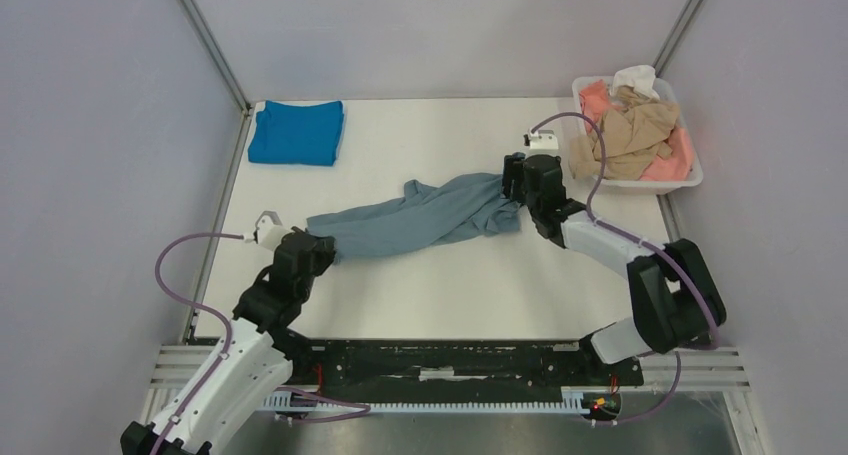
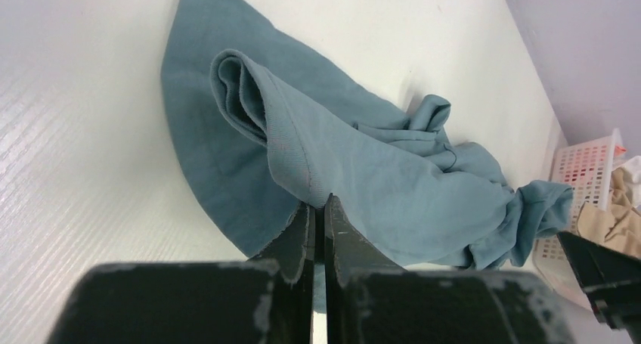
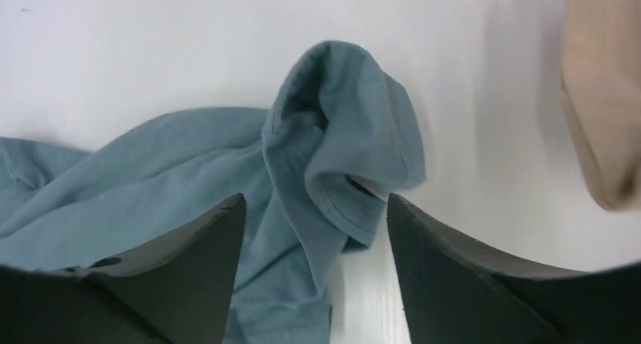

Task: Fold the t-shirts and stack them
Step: Flatten out the tshirt

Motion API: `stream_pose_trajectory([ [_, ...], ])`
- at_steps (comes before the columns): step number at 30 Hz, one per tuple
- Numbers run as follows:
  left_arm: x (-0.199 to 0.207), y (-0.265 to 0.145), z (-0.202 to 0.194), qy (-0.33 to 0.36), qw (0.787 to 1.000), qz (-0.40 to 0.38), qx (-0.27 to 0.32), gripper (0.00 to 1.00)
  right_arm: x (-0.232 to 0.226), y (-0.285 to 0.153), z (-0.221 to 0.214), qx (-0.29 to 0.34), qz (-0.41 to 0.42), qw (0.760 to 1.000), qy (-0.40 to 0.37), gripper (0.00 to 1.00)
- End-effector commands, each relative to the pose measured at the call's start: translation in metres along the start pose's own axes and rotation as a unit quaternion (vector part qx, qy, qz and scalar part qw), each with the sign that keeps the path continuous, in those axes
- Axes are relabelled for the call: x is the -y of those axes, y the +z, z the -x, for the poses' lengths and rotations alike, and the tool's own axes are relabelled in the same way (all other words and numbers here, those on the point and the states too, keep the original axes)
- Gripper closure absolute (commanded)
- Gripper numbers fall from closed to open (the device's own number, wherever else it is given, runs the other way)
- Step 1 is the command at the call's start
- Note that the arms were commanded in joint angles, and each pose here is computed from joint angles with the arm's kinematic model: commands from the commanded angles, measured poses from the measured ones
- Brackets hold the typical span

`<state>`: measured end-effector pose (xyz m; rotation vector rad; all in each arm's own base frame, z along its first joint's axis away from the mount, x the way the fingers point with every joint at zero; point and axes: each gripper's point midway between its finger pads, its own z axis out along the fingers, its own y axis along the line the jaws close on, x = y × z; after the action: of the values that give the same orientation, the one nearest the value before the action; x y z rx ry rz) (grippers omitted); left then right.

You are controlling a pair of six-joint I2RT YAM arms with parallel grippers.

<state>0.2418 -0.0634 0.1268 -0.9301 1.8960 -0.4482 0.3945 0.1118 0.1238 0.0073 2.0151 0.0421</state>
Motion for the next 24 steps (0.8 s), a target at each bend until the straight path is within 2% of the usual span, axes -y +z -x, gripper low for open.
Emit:
stream_pose_trajectory([
  [1, 0.02, -0.009, 0.027, 0.009, 0.999, -0.02, 0.038, 0.98, -0.018, 0.034, 0.017, 0.015, 0.003, 0.999, 0.032, 0.34],
  [3, 0.023, -0.011, 0.032, 0.008, 0.999, -0.021, 0.047, 0.98, -0.019, 0.05, 0.014, 0.008, -0.013, 0.999, 0.035, 0.38],
  [5, 0.024, -0.012, 0.035, 0.007, 0.998, -0.023, 0.052, 0.98, -0.016, 0.064, 0.009, -0.003, -0.035, 0.999, 0.032, 0.47],
  [6, 0.026, -0.012, 0.037, 0.007, 0.998, -0.023, 0.055, 0.98, -0.014, 0.07, 0.008, -0.003, -0.046, 0.998, 0.032, 0.56],
  [7, 0.028, -0.013, 0.04, 0.007, 0.998, -0.025, 0.059, 0.98, -0.012, 0.074, 0.01, 0.001, -0.057, 0.998, 0.032, 0.7],
  [9, 0.03, -0.014, 0.047, 0.01, 0.997, -0.023, 0.073, 0.98, -0.01, 0.076, 0.021, 0.012, -0.066, 0.997, 0.028, 0.89],
  [11, 0.035, -0.018, 0.058, 0.012, 0.996, -0.025, 0.088, 0.98, -0.008, 0.066, 0.042, 0.036, -0.068, 0.997, 0.026, 0.99],
  [15, 0.055, -0.033, 0.084, 0.01, 0.991, -0.047, 0.123, 0.98, 0.008, 0.023, 0.099, 0.118, -0.081, 0.989, 0.037, 1.0],
  [18, 0.071, -0.053, 0.112, 0.004, 0.984, -0.068, 0.162, 0.98, 0.023, -0.026, 0.142, 0.191, -0.085, 0.976, 0.052, 1.0],
  [24, 0.098, -0.115, 0.171, -0.022, 0.963, -0.126, 0.238, 0.98, 0.055, -0.133, 0.211, 0.31, -0.087, 0.942, 0.088, 1.0],
])
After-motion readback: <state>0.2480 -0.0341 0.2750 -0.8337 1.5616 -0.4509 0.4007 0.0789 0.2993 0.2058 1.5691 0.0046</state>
